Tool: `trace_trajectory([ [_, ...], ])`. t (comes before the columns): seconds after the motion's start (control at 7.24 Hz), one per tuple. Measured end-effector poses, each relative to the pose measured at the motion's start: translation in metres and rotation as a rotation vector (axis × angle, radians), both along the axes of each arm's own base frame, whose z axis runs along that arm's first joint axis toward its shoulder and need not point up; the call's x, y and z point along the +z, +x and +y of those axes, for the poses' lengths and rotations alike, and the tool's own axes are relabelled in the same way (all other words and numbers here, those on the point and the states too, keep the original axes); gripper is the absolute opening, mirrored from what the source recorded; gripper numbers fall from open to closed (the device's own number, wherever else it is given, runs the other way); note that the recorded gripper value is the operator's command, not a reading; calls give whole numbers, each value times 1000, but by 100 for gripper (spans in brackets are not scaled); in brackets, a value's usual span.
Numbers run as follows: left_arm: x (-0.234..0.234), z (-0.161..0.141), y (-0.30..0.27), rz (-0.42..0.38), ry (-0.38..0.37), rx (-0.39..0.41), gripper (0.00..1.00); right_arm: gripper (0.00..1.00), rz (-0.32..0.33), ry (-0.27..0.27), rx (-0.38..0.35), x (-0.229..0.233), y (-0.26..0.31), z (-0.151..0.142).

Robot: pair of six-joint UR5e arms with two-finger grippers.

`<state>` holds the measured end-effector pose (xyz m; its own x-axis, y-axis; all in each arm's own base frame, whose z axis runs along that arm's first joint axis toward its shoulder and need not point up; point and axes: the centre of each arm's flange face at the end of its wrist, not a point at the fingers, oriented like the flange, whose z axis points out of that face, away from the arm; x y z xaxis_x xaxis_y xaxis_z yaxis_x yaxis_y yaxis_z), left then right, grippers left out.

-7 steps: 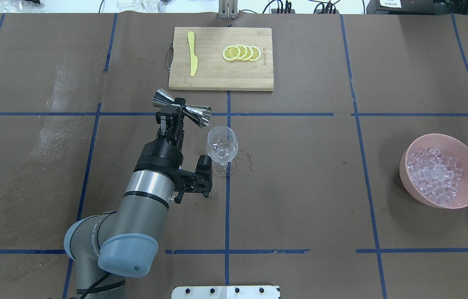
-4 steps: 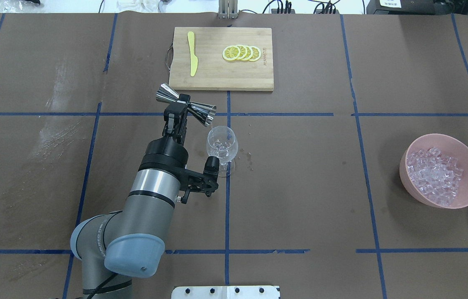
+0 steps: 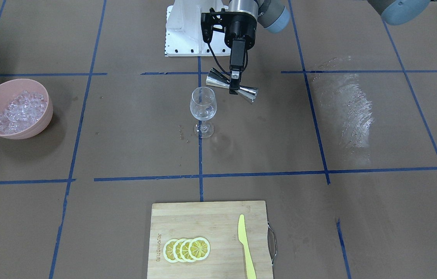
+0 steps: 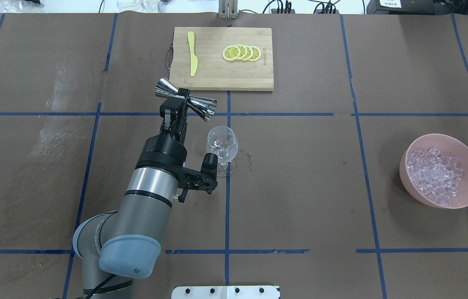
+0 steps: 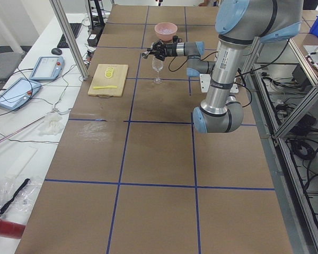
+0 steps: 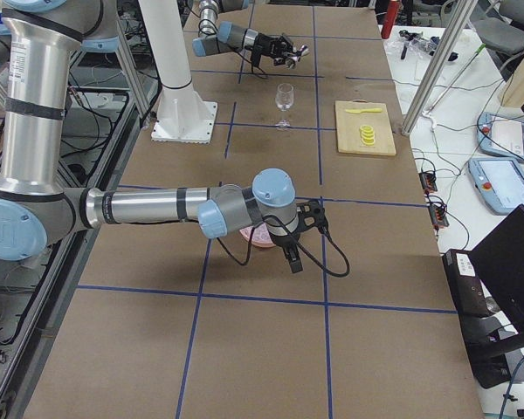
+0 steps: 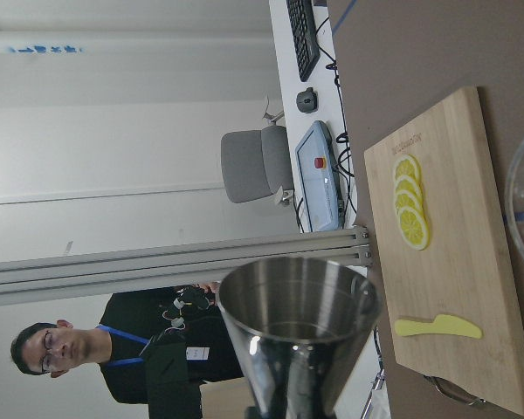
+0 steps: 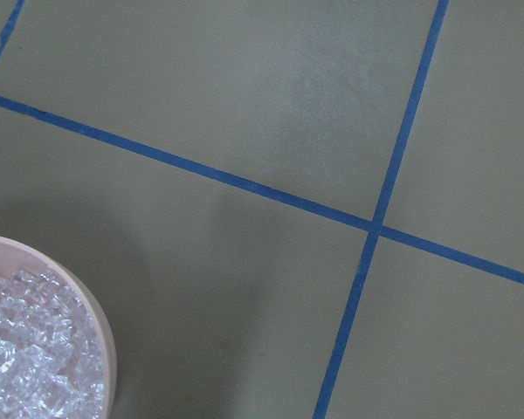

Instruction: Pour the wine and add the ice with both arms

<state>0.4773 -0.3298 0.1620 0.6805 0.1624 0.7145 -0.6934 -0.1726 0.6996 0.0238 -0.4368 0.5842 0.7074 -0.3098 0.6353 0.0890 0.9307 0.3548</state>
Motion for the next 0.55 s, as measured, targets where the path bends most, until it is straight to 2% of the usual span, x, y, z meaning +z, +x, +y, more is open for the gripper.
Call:
trace_trajectory([
  [0.55,15,-6,-20,176,24,70,0,100,0,-1,0,1,0,1],
])
